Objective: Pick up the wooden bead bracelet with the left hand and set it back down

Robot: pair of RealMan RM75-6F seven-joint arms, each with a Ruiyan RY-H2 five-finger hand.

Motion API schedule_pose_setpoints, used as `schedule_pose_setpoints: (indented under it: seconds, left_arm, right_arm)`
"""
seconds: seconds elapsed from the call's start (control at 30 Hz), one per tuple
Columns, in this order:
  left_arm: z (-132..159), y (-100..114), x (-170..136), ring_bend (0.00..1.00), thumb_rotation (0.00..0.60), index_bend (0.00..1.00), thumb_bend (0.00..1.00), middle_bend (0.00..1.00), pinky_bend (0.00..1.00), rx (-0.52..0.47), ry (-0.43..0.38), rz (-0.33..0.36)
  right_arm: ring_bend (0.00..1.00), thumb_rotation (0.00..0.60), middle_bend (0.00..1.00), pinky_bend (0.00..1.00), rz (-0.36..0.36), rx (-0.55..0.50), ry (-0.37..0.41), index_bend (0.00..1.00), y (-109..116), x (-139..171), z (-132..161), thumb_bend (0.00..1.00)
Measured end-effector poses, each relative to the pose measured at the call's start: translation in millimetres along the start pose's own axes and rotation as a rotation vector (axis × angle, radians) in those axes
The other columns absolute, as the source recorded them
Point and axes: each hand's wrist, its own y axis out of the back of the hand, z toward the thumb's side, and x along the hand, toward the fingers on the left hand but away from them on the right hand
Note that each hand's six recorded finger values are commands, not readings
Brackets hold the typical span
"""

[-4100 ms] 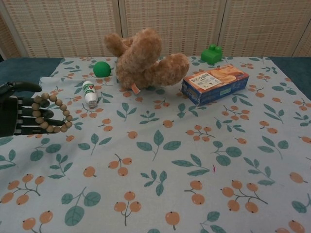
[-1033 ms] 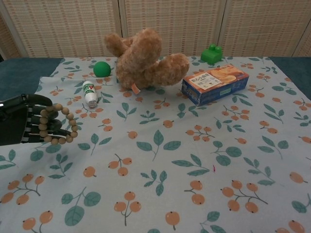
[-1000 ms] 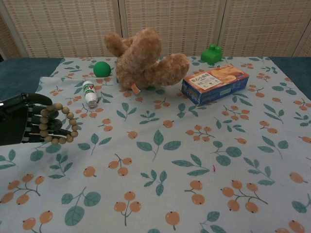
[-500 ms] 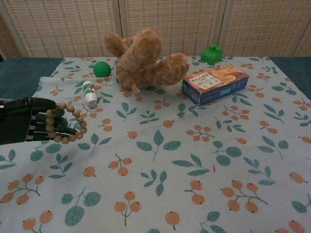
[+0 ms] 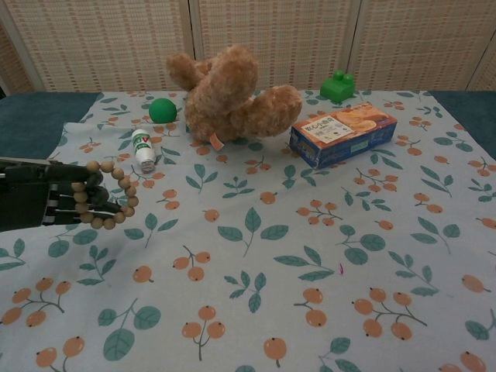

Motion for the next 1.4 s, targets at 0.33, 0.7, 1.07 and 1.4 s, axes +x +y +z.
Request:
schedule_pose_setpoints:
  seconds: [0.33,0.7,1.07,1.4]
  left_arm:
    - [-1.8,-2.0,-0.7,0.16,0.6,0.37,1.0,0.43,0.0,0.02,-0.012,-0.034]
    - [-14.2,-1.3,1.7,0.11,0.6,0.27,0.93,0.33,0.0,0.161,0.013,-0.048]
    - [-23.1,6.8,8.7,0.08,0.6,0.18,0.73,0.25,0.0,0.377,0.021,0.043]
    - [-33.3,4.3,16.1,0.08,0.6,0.18,0.68,0.26,0.0,0.775,0.053,0.172]
  right_arm:
    - [0.0,0.551,0.0,0.0,-0.001,0.0,-0.003,0.0,0.3,-0.2,-1.2,0.24]
    - [0.0,0.552,0.0,0.0,0.001,0.002,-0.007,0.0,-0.1,-1.1,-2.0,0.24]
    - [0.0,0.551,0.0,0.0,0.003,0.003,-0.012,0.0,-0.5,-1.8,-2.6,0.24]
    - [0.0,0.551,0.0,0.0,0.006,0.004,-0.015,0.0,-0.5,-2.0,-3.3,0.24]
